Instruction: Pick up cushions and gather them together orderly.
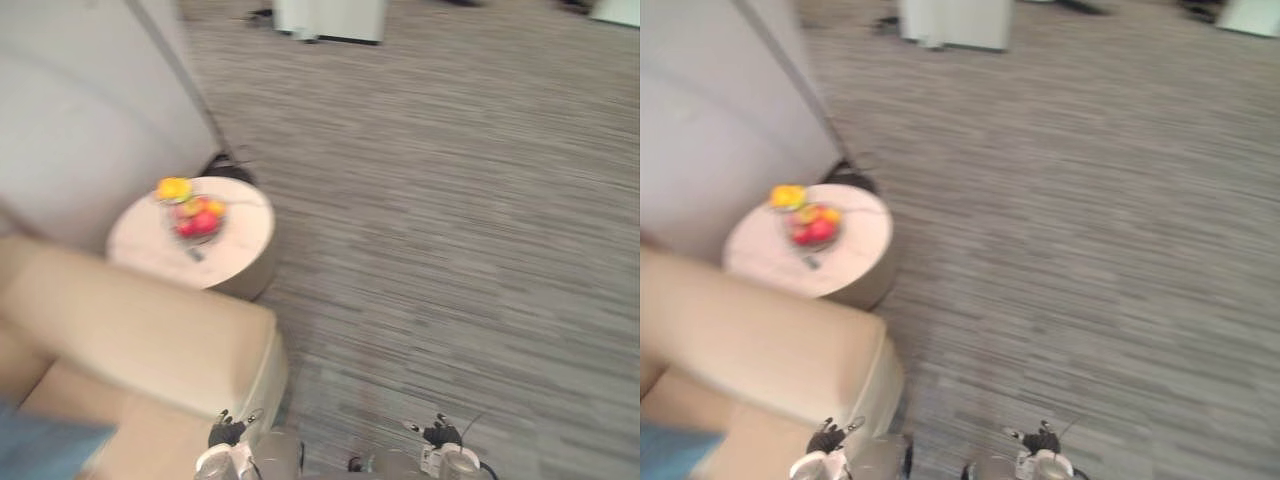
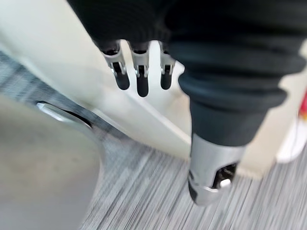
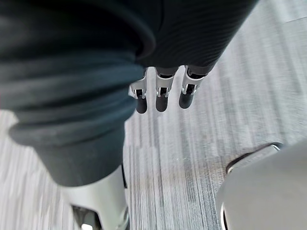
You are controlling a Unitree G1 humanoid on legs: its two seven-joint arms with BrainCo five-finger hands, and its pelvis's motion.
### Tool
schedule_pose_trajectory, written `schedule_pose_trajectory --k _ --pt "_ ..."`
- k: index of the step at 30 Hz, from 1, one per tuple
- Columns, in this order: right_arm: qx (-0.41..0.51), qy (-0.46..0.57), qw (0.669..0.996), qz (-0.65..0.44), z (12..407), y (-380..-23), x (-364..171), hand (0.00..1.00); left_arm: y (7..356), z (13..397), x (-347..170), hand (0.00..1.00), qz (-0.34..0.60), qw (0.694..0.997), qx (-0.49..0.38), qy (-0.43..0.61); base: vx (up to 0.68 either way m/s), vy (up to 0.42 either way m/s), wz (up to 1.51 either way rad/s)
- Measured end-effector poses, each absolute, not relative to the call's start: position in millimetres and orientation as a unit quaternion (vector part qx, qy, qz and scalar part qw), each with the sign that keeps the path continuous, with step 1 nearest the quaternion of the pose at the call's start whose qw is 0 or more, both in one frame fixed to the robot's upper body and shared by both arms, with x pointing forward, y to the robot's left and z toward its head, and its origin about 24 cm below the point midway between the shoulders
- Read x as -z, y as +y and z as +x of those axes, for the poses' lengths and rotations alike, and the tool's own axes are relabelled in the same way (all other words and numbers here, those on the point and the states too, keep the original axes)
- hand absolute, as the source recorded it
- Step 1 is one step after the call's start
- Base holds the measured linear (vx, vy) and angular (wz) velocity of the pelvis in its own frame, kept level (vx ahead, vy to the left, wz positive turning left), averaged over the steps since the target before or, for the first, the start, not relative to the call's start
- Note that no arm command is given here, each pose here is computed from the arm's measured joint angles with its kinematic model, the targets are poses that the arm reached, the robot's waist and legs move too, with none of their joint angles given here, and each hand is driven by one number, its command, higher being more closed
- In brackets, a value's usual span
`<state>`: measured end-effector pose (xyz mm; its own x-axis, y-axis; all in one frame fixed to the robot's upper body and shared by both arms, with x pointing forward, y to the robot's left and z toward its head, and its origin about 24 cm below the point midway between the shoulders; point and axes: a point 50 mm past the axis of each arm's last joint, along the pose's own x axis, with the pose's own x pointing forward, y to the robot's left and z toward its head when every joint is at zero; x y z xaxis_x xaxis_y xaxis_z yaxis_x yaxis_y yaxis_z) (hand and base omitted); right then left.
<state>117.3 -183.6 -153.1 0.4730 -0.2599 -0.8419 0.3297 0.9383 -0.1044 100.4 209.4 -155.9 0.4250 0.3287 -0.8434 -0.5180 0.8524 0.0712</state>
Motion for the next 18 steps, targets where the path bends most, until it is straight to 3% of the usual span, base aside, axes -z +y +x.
schedule_pose_trajectory --k 2,4,6,9,13,18 --pt "0.173 0.477 0.861 0.034 123 -186 151 0.00 208 93 160 0.00 -0.130 0.808 -0.284 0.500 0.18 0.154 -1.05" --pt "0.168 0.472 0.865 0.039 129 -182 150 0.00 210 88 162 0.00 -0.130 0.800 -0.287 0.511 0.11 0.077 -1.09" --pt "0.159 0.472 0.866 0.050 132 -171 150 0.00 214 57 166 0.00 -0.077 0.794 -0.261 0.545 0.13 0.010 -1.46" --pt "0.169 0.478 0.861 0.042 130 -182 152 0.00 209 47 170 0.00 -0.053 0.786 -0.231 0.571 0.17 -0.124 -0.95" --pt "0.232 0.495 0.836 0.050 107 -206 156 0.00 205 71 165 0.00 -0.026 0.825 -0.182 0.534 0.13 -0.111 -0.45" --pt "0.252 0.487 0.833 0.067 108 -208 155 0.00 204 83 160 0.00 -0.028 0.843 -0.178 0.507 0.05 0.019 -1.25"
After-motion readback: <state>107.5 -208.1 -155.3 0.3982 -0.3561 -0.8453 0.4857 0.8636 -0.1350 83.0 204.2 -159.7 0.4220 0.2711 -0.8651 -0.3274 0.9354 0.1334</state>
